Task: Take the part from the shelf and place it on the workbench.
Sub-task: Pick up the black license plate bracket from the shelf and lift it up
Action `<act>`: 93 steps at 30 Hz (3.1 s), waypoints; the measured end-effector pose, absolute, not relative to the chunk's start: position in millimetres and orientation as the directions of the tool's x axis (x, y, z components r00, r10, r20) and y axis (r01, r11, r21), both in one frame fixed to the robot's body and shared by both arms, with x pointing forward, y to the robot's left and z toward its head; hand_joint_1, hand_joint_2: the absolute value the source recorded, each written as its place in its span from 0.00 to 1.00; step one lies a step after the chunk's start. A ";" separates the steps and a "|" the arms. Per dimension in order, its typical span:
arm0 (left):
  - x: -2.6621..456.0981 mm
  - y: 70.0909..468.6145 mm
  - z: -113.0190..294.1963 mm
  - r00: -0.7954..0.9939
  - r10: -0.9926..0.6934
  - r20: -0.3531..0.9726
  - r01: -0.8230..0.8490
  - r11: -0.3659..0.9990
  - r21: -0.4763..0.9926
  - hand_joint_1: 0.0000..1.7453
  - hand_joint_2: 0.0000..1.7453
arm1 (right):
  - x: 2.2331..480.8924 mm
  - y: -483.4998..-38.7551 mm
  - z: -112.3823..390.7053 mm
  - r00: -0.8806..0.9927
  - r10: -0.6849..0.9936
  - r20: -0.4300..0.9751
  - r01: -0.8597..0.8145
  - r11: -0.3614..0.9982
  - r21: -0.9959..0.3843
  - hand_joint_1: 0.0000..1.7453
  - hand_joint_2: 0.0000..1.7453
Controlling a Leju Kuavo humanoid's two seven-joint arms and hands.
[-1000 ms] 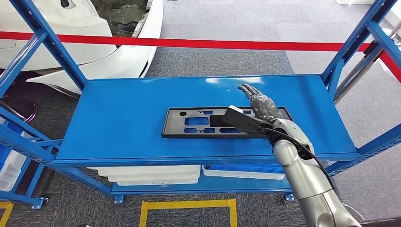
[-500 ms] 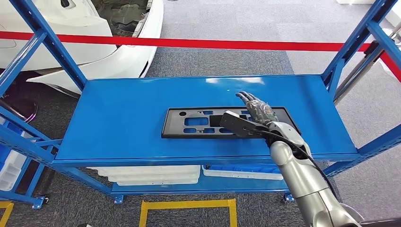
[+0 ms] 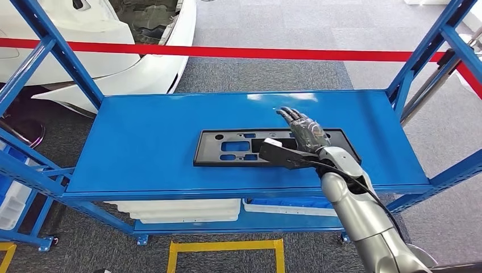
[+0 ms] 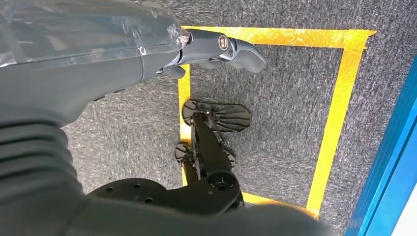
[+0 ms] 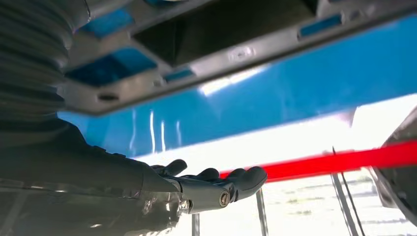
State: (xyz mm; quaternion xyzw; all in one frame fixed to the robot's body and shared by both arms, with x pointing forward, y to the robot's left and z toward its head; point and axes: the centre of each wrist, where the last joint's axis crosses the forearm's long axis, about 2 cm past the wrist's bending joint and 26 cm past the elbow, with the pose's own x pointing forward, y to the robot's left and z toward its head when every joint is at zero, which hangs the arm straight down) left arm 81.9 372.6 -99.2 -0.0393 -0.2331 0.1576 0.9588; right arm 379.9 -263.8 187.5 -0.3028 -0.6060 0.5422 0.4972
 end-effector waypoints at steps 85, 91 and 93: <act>84.1 370.8 -99.0 0.851 0.309 0.425 -0.270 0.951 -0.151 0.00 1.00 | 319.6 -274.2 176.6 -0.166 0.973 0.161 -0.294 0.107 -0.950 0.00 1.00; 83.8 370.7 -99.1 0.854 0.303 0.424 -0.263 0.953 -0.152 0.00 1.00 | 324.6 -292.7 179.6 -0.136 0.988 0.069 -0.255 0.033 -0.966 0.00 1.00; 83.8 370.7 -99.1 0.854 0.302 0.424 -0.262 0.953 -0.152 0.00 1.00 | 326.9 -300.8 180.8 -0.127 0.991 0.046 -0.245 0.014 -0.969 0.00 1.00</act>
